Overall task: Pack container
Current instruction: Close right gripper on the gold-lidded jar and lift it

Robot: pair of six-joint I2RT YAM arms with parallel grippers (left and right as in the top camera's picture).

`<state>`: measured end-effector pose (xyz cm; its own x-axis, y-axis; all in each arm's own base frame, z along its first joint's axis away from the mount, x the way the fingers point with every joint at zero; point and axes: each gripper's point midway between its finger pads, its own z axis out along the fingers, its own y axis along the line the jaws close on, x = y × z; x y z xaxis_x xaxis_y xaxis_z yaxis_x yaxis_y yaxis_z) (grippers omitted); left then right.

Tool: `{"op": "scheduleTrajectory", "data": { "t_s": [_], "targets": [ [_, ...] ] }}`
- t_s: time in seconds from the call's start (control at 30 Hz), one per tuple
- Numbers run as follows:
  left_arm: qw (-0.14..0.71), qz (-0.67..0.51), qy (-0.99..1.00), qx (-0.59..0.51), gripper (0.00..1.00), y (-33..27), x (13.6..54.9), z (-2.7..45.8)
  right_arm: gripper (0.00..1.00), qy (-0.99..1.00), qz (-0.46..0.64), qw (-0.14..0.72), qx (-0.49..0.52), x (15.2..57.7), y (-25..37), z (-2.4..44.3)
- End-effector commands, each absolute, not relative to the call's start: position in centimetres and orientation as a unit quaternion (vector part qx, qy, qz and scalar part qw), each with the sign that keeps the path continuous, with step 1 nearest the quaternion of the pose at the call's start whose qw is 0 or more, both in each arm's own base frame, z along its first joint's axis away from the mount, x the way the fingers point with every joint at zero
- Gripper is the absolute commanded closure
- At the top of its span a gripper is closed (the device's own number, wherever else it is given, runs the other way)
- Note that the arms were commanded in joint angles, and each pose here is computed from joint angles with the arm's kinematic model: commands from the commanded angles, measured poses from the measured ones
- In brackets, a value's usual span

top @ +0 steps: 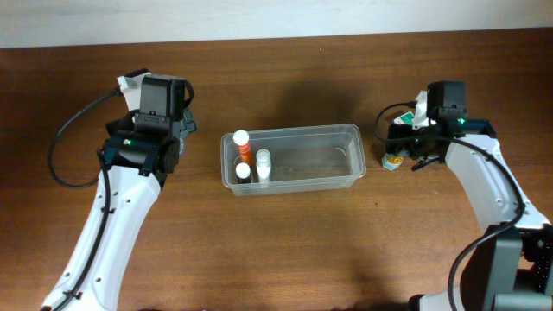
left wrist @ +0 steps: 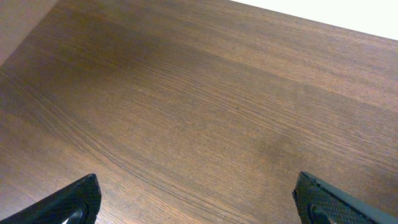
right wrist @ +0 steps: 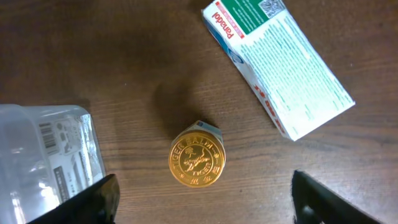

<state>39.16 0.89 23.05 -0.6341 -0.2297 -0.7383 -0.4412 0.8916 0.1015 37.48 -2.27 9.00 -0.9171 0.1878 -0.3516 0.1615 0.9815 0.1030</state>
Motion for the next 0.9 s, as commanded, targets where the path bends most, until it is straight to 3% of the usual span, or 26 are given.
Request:
{"op": "scheduleTrajectory", "data": {
  "t_s": [0.0,0.2,0.87],
  "targets": [
    [0.394,0.140,0.888,-0.191,0.01,1.2,38.9,23.9,0.23,0.983,0.039,0.156,0.088,37.3,-1.6,7.0],
    [0.394,0.140,0.888,-0.191,0.01,1.2,38.9,23.9,0.26,0.988,0.037,0.133,0.073,37.5,-0.6,4.6],
    [0.394,0.140,0.888,-0.191,0.01,1.2,38.9,23.9,0.41,0.989,0.010,0.123,0.076,37.5,-1.5,3.6]
  ]
}}
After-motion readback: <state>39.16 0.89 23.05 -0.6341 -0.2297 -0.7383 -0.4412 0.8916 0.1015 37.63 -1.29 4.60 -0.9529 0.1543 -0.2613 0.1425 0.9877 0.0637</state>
